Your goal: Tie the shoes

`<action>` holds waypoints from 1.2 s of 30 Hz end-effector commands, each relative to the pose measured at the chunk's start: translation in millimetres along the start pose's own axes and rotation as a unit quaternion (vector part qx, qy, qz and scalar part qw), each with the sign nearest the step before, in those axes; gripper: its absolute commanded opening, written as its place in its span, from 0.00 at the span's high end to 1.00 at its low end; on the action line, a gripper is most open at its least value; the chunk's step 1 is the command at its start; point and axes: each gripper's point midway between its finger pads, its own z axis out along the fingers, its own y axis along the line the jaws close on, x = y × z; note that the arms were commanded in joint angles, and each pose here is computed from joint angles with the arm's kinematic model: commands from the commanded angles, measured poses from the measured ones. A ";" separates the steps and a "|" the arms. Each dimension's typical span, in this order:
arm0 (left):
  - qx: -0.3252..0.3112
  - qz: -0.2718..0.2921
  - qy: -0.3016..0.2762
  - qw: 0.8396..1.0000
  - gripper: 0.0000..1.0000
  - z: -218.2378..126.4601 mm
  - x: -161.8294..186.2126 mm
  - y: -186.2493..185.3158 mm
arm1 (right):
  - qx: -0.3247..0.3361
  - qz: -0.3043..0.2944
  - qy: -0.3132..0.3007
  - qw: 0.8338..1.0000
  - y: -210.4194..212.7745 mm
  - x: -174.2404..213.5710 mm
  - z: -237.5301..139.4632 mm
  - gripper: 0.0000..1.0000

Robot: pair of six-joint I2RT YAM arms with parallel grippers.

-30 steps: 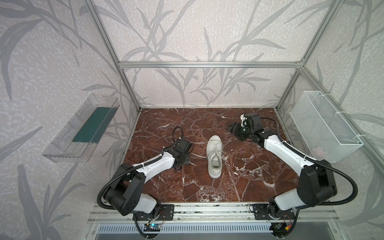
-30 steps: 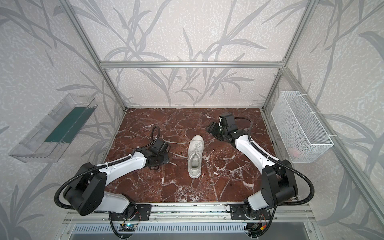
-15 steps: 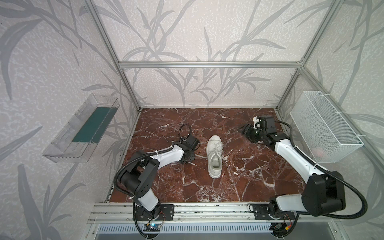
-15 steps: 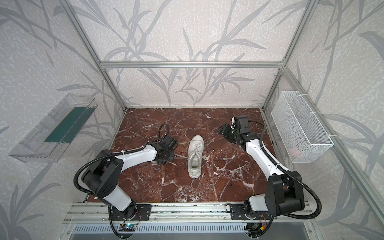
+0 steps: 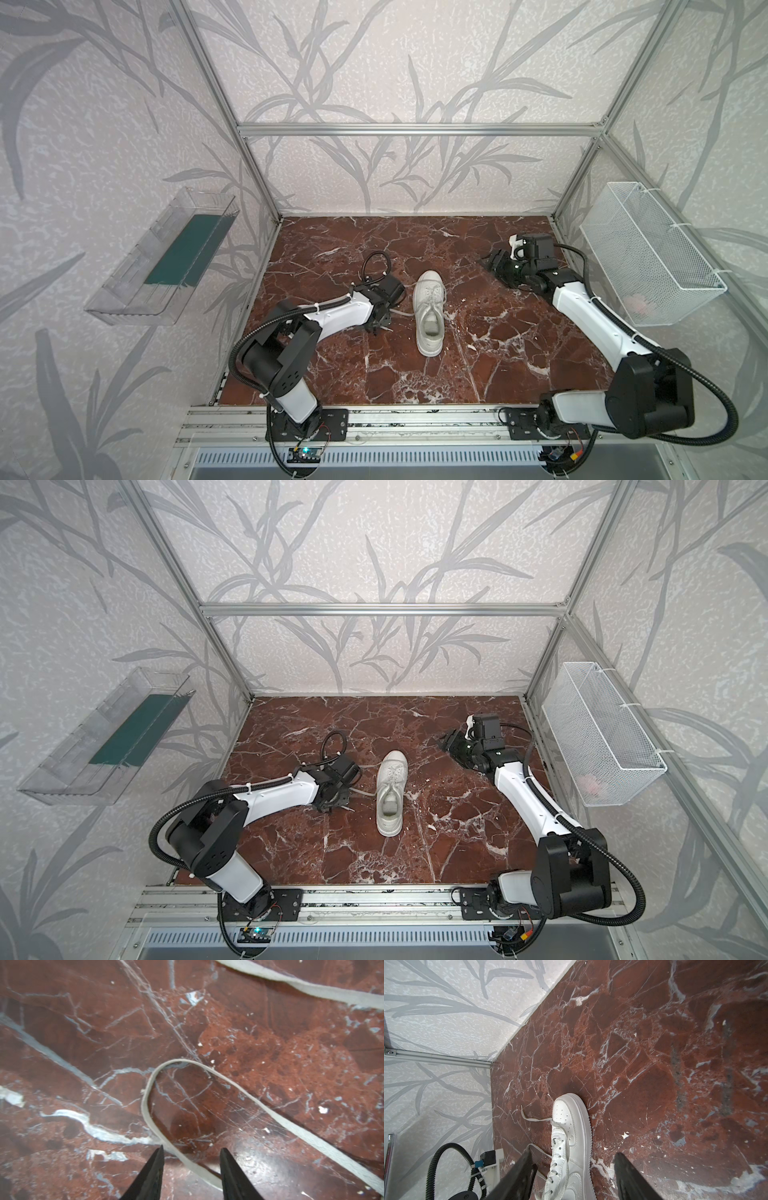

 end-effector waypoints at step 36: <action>-0.028 -0.041 0.000 0.999 0.79 10.7 14.7 17.1 | -0.003 -0.008 0.000 1.000 0.9 9.5 -20.0 0.37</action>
